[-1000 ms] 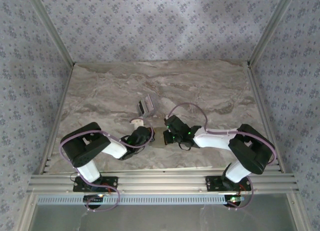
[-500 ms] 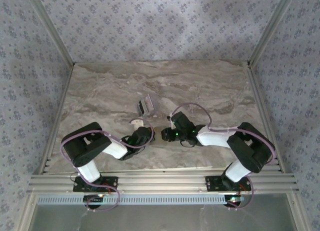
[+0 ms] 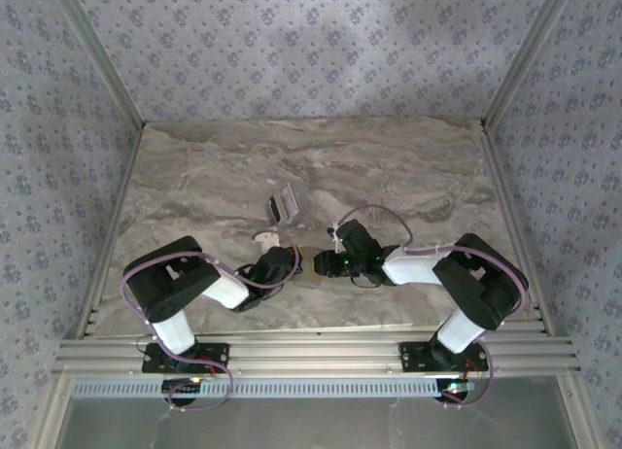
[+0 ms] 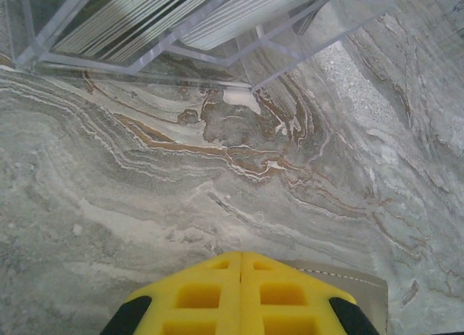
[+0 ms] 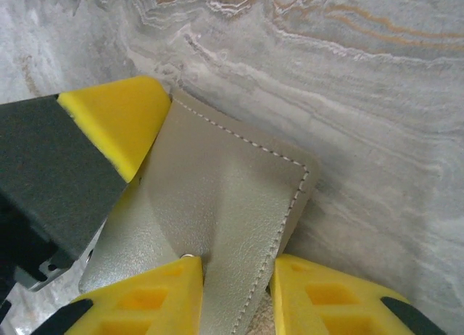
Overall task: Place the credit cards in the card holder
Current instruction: Open the card holder at the center of the table.
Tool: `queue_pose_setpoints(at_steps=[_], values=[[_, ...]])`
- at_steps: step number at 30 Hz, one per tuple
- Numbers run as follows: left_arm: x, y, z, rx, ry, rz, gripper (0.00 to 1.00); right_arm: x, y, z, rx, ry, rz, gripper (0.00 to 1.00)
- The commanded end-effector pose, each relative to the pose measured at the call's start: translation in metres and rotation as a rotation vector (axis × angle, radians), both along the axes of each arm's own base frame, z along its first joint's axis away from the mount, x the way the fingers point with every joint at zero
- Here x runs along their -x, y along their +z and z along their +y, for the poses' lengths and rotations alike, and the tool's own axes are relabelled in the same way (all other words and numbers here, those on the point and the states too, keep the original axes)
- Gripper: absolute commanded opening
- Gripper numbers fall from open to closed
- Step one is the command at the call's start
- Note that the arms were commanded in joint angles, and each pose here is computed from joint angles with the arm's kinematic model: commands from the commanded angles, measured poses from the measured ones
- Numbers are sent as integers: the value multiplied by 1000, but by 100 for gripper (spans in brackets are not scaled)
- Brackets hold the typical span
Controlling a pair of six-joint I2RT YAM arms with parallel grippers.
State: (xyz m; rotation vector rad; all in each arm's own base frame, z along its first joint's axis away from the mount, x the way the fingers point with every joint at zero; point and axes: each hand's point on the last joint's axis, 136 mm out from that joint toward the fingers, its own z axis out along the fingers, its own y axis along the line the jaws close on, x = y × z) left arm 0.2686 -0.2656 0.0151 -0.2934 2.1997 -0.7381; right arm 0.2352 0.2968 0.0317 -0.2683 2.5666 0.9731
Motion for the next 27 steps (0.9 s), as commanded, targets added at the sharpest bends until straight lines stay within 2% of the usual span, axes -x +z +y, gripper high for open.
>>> queue_pose_setpoints(at_steps=[1,9,16,19,22,24,27], values=[[73,-97,44,-284,-104,352,2,0,36,18,-152,43,-43,33],[73,-96,46,-277,-87,348,2,-4,52,22,-197,41,-67,32],[74,-95,45,-268,-86,345,2,-7,42,27,-161,34,-54,33],[75,-95,45,-260,-89,345,2,-10,32,20,-112,-3,-49,25],[75,-90,41,-242,-107,339,3,-14,28,5,-39,-56,-66,9],[76,-82,38,-229,-131,326,8,-15,28,-11,46,-83,-86,0],[77,-68,36,-222,-160,308,15,-16,32,-37,165,-126,-130,0]])
